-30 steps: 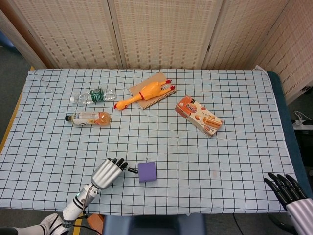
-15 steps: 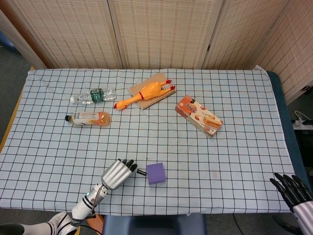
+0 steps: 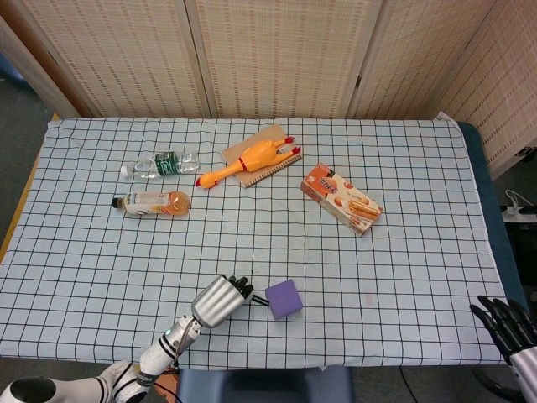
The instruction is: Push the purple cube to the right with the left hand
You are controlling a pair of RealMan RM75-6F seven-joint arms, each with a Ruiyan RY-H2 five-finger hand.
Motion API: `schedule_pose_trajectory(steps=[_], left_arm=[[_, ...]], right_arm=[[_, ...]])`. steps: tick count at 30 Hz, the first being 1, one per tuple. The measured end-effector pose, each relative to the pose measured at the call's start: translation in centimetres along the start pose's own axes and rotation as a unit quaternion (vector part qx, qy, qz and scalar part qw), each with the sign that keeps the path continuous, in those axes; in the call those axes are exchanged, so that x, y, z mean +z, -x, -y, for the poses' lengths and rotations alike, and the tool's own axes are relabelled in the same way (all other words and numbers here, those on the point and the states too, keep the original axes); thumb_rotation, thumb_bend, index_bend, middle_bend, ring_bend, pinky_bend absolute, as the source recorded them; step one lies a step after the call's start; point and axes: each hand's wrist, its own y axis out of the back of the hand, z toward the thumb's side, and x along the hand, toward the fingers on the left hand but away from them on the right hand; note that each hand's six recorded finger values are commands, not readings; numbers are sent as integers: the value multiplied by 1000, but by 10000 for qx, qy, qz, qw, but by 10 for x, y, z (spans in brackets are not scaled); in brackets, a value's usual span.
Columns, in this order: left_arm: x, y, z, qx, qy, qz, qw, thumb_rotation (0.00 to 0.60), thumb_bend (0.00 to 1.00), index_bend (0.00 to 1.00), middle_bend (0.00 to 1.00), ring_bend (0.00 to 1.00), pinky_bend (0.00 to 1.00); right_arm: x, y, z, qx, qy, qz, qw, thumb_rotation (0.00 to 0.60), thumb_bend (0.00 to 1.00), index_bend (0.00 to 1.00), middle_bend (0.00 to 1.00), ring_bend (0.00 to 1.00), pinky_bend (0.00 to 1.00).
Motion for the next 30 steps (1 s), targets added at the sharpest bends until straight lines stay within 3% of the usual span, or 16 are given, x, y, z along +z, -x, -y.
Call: schedule_pose_trajectory(steps=[8, 14, 21, 25, 30], left_arm=[[8, -9, -7, 99, 28, 29, 9999, 600, 601, 786, 822, 772, 973], [-13, 11, -3, 13, -75, -118, 9999, 600, 598, 786, 822, 775, 974], [-60, 76, 7, -256, -264, -531, 9979, 600, 598, 783, 821, 776, 974], [-90, 129, 17, -557, -450, -847, 9938, 600, 598, 775, 816, 776, 973], [-122, 173, 28, -893, -548, -1161, 9877, 600, 598, 768, 811, 776, 973]], right_arm=[[-1, 0, -1, -26, -2, 25, 10000, 600, 95, 0, 0, 0, 0], [-1, 0, 0, -9, -25, 34, 10000, 600, 95, 0, 0, 0, 0], [3, 2, 4, 62, -61, -38, 10000, 600, 95, 0, 0, 0, 0], [5, 4, 7, 104, -71, -56, 9999, 600, 95, 0, 0, 0, 0], [9, 6, 12, 187, -95, -126, 9997, 600, 96, 0, 0, 0, 0]])
